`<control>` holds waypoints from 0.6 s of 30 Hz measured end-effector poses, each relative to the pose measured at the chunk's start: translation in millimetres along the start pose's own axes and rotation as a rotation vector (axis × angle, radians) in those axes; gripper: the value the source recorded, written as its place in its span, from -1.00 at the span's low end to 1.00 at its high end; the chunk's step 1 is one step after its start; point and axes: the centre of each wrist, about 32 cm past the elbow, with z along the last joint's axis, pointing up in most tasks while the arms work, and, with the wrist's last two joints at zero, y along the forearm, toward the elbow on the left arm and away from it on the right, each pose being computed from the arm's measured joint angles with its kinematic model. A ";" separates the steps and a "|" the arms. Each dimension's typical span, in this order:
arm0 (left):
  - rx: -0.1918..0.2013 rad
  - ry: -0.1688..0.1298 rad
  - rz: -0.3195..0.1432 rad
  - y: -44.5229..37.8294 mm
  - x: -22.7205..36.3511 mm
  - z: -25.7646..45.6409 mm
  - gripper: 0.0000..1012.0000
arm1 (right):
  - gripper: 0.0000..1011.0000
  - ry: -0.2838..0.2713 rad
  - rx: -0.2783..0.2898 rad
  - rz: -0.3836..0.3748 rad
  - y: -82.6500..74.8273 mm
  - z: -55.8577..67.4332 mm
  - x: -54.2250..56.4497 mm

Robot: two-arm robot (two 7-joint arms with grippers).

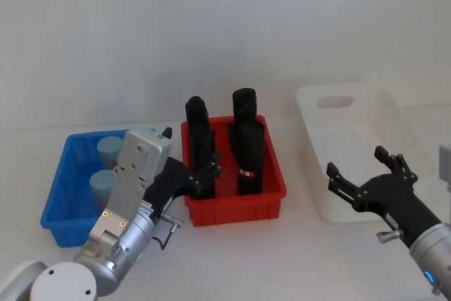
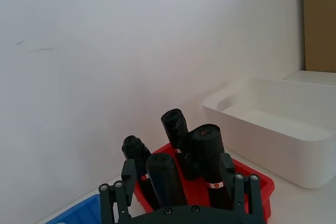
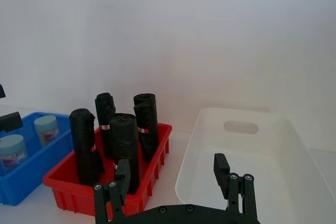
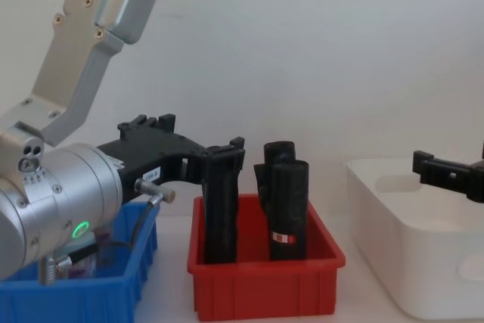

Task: Pick the cotton swabs from the blue box and place them into the white box.

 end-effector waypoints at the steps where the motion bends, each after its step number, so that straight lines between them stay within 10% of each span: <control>1: 0.000 0.000 0.000 0.0 0.0 0.0 0.98 | 0.98 0.000 0.000 0.000 0.0 0.0 0.0; 18: 0.000 0.000 0.000 0.0 0.0 0.0 0.98 | 0.98 0.000 0.000 0.000 0.0 0.0 0.0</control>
